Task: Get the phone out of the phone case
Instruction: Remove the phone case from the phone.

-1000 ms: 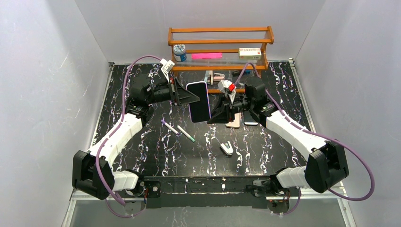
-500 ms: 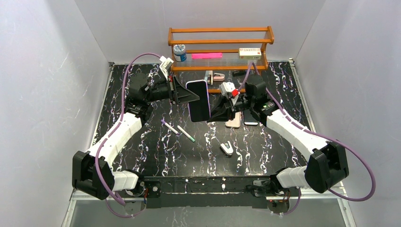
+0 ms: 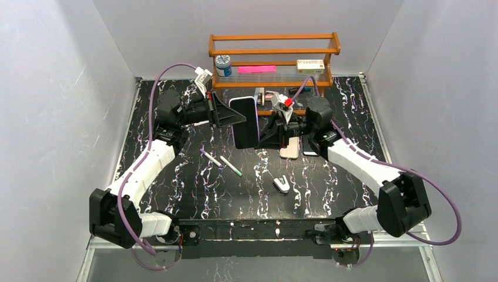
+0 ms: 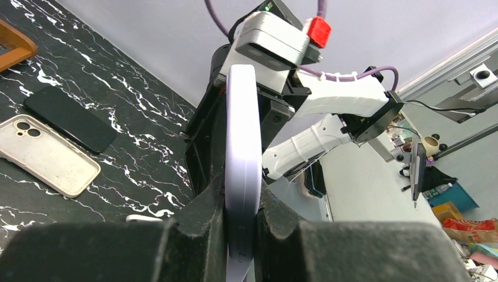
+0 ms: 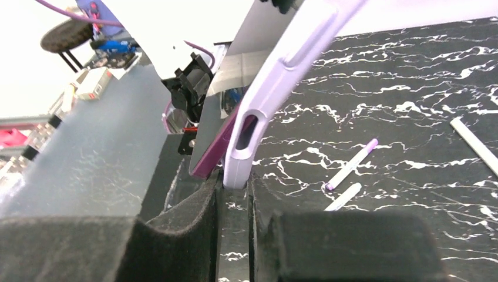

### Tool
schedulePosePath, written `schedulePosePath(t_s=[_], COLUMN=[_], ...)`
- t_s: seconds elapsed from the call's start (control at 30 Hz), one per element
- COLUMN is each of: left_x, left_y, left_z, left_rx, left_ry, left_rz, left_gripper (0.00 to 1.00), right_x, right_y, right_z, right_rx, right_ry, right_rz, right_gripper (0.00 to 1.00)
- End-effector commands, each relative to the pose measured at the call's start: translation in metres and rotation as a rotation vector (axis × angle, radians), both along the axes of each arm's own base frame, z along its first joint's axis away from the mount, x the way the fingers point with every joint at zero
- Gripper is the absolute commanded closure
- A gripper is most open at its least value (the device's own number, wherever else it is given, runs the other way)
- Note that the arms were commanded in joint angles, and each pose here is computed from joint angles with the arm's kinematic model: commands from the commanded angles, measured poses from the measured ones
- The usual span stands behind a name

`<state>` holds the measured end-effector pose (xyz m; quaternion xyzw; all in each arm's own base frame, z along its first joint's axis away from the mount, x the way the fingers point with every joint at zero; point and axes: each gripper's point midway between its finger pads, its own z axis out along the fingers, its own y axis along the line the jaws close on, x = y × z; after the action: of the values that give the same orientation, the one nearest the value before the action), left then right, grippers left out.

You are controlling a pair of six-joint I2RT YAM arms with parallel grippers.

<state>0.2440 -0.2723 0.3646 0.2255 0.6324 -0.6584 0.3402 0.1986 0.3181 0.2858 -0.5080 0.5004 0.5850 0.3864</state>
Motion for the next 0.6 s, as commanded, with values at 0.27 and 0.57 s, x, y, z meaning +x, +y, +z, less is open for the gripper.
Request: schedulePosePath(t_s=[0.27, 0.57], left_x=[-0.036, -0.026], left_y=[-0.007, -0.009], left_z=[0.0, -0.018], left_rx=[0.007, 0.018], left_ry=[0.036, 0.082], left_rz=[-0.125, -0.085], left_gripper=[1.0, 1.0], right_x=[0.045, 0.048], right_y=[0.008, 0.005], right_z=[0.06, 0.069], right_rx=[0.247, 0.273], right_ry=[0.115, 0.192], right_rz=[-0.295, -0.335], right_gripper=[0.8, 0.69])
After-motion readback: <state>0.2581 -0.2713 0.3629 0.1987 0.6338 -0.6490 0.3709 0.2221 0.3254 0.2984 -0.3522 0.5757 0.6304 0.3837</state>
